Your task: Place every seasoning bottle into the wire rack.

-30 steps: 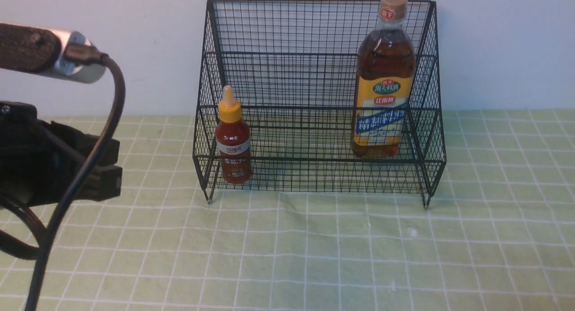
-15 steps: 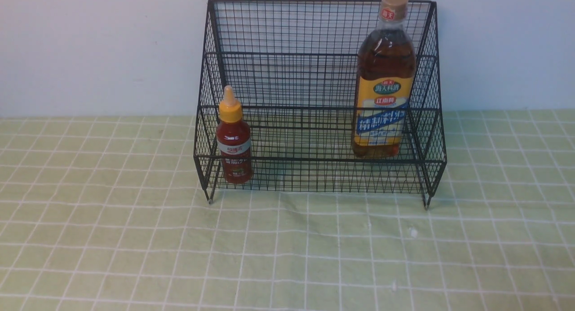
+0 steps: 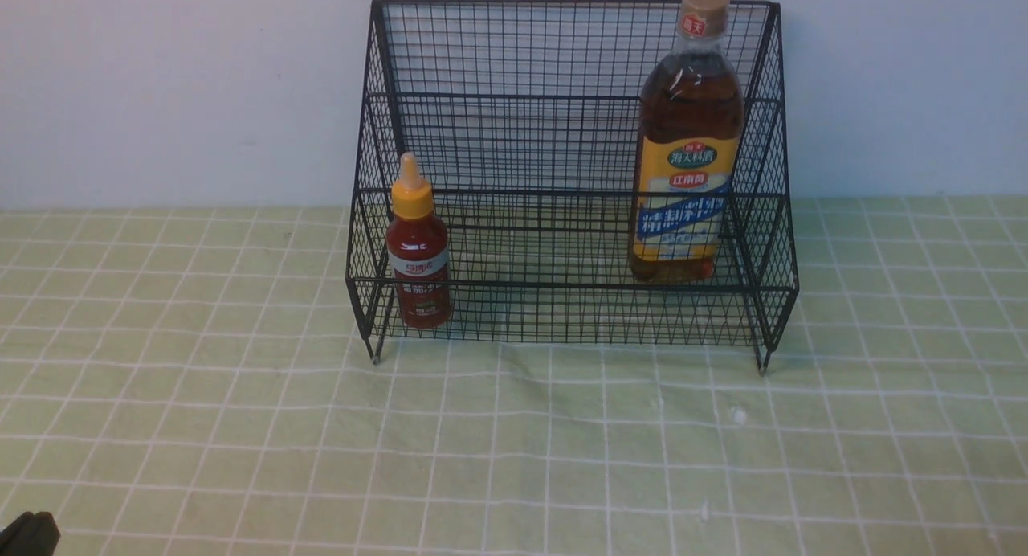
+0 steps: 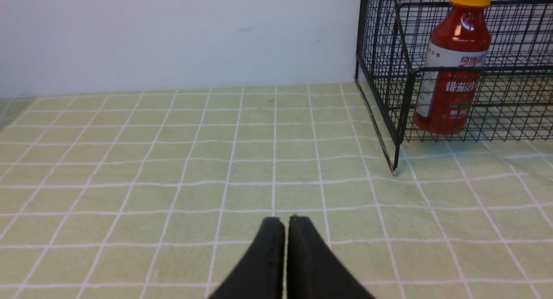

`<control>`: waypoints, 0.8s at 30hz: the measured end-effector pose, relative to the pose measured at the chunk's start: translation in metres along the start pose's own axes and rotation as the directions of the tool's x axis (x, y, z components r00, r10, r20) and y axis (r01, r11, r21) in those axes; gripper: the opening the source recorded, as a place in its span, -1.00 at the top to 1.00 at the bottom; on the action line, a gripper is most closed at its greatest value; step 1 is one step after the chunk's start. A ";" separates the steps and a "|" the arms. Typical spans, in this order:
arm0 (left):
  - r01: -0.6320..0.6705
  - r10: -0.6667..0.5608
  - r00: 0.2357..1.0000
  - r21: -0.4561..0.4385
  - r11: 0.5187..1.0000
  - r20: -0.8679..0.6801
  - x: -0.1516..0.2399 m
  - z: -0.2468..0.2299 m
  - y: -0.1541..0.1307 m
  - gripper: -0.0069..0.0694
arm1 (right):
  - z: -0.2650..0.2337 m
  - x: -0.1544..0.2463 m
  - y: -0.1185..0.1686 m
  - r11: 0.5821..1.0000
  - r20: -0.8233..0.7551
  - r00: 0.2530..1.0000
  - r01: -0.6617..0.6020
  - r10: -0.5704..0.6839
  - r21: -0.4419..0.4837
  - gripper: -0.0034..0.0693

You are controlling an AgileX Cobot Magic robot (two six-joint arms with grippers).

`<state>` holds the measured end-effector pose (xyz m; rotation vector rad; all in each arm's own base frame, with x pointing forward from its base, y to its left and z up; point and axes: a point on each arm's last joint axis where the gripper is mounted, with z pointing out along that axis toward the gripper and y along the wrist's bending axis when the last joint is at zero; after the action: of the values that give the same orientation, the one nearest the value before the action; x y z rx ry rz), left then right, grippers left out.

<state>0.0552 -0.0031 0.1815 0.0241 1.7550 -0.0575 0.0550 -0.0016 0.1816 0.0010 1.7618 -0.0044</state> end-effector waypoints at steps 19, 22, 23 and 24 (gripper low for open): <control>-0.016 0.016 0.993 -0.005 1.000 -0.114 0.011 -0.001 0.001 0.84 | 0.000 0.000 0.000 1.000 0.000 1.000 0.000 0.000 0.000 0.94; -0.015 0.015 0.993 -0.005 1.000 -0.114 0.011 -0.001 0.001 0.84 | 0.000 0.000 0.000 1.000 0.000 1.000 0.000 0.000 0.000 0.94; -0.015 0.015 0.993 -0.005 1.000 -0.114 0.011 -0.001 0.001 0.84 | 0.000 0.000 0.000 1.000 0.000 1.000 0.000 0.000 0.000 0.94; -0.015 0.015 0.993 -0.005 1.000 -0.114 0.011 -0.001 0.001 0.84 | 0.000 0.000 0.000 1.000 0.000 1.000 0.000 0.000 0.000 0.94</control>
<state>0.0527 -0.0026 0.1710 0.0372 1.8695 -0.0407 0.0550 -0.0016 0.1816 0.0010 1.7618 -0.0044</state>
